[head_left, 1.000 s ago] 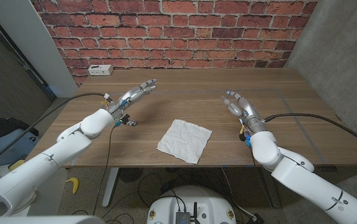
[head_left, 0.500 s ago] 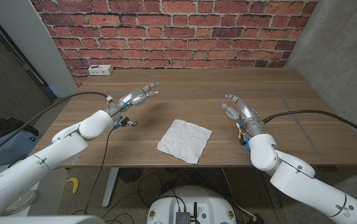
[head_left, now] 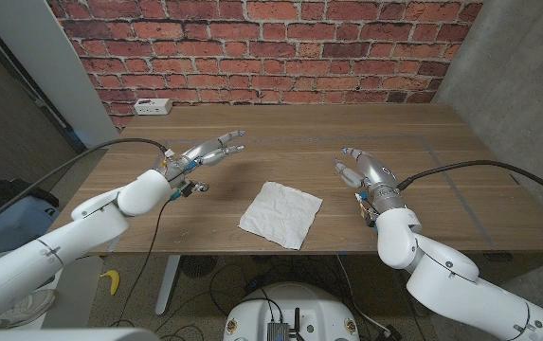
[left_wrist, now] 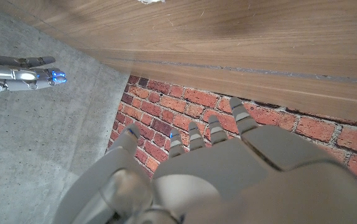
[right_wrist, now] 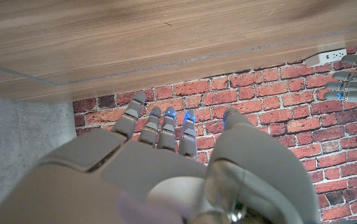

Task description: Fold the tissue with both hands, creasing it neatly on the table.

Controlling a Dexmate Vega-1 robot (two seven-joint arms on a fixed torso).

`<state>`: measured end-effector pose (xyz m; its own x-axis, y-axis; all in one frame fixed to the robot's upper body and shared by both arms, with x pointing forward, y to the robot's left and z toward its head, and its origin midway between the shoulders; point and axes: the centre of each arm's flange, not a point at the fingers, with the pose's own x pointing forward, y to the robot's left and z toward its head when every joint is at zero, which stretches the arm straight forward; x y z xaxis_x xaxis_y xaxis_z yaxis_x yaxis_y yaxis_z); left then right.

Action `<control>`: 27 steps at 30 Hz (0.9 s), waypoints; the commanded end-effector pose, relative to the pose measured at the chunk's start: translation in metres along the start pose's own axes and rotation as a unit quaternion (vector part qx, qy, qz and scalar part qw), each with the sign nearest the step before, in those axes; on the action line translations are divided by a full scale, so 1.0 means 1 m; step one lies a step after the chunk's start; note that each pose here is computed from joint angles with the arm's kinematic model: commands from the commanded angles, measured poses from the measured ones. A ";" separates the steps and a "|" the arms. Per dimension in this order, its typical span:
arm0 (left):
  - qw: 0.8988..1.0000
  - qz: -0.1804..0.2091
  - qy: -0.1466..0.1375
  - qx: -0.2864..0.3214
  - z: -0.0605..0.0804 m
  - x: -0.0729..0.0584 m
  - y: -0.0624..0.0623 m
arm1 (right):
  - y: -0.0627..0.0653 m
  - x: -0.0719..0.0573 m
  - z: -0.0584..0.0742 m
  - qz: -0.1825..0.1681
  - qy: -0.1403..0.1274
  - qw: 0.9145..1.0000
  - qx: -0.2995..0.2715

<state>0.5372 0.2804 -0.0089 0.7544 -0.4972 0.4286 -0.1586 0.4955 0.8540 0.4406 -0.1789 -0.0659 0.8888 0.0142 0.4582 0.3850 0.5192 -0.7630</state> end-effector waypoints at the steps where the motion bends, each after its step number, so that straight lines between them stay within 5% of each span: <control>1: 0.999 -0.018 0.005 0.047 0.015 -0.011 -0.004 | 0.002 -0.019 0.011 0.012 0.023 0.999 -0.044; 27: 0.995 -0.068 0.012 0.077 0.035 -0.028 -0.019 | 0.016 -0.044 0.024 0.040 0.050 0.994 -0.089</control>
<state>0.5062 0.2663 -0.0196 0.7785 -0.5246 0.3445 -0.1719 0.3496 0.9210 0.4098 -0.1553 -0.0798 0.9274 -0.0234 0.3734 0.3522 0.3908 -0.8504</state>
